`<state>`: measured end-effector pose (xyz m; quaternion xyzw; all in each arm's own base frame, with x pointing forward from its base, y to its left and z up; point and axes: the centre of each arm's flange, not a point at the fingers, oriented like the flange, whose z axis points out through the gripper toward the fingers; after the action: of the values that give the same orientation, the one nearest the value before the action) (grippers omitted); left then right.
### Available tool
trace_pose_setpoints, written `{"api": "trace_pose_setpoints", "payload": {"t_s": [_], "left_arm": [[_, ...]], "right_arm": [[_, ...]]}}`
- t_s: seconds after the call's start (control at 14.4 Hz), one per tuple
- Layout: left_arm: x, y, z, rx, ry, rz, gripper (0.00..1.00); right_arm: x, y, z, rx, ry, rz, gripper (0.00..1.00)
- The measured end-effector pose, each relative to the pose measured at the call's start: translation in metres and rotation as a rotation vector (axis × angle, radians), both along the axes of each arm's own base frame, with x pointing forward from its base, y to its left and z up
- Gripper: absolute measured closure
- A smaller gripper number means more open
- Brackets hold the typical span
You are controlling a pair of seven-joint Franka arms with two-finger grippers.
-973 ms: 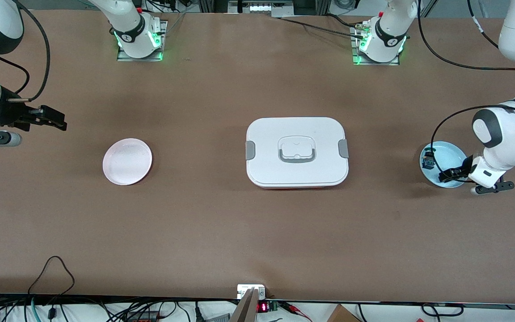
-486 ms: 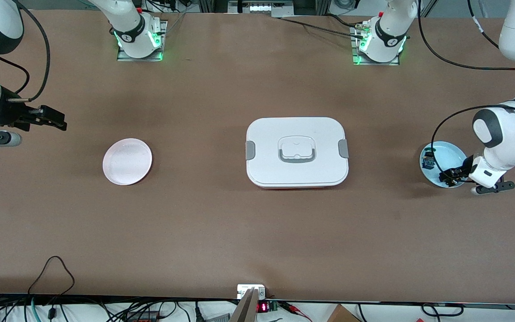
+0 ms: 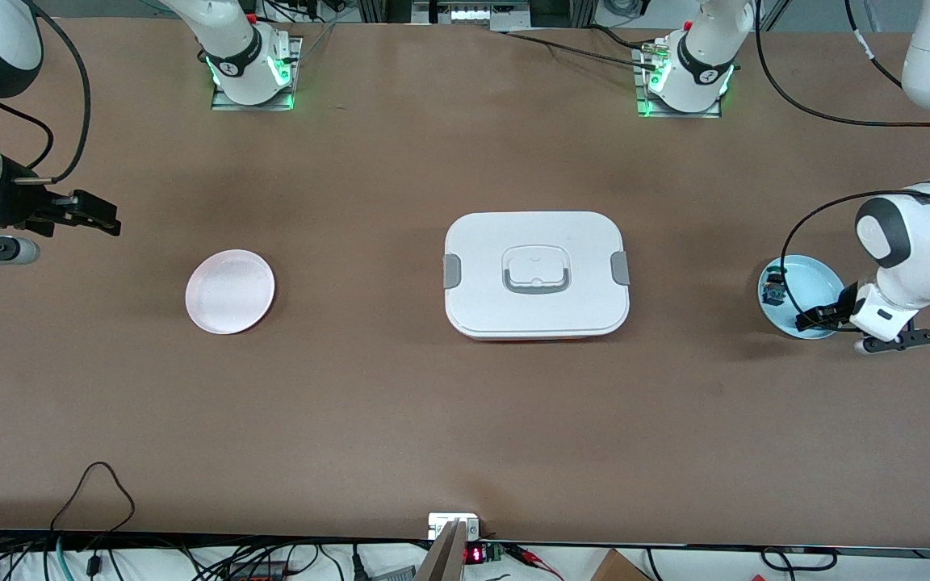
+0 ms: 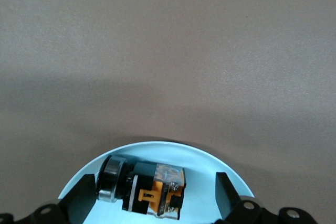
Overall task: Transfer orange switch to right arm and place
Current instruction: 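Lower the left gripper around the orange-topped switch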
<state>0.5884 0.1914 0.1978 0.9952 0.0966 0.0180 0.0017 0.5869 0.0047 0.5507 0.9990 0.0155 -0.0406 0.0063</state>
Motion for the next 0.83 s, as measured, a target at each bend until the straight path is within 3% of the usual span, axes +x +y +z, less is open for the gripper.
{"api": "trace_pose_setpoints", "payload": {"t_s": [0.83], "left_arm": [[-0.006,0.011,-0.007,-0.004,0.011,0.019,0.0]], "right_arm": [[0.0,0.0,0.0,0.0,0.001,0.001,0.0]]}}
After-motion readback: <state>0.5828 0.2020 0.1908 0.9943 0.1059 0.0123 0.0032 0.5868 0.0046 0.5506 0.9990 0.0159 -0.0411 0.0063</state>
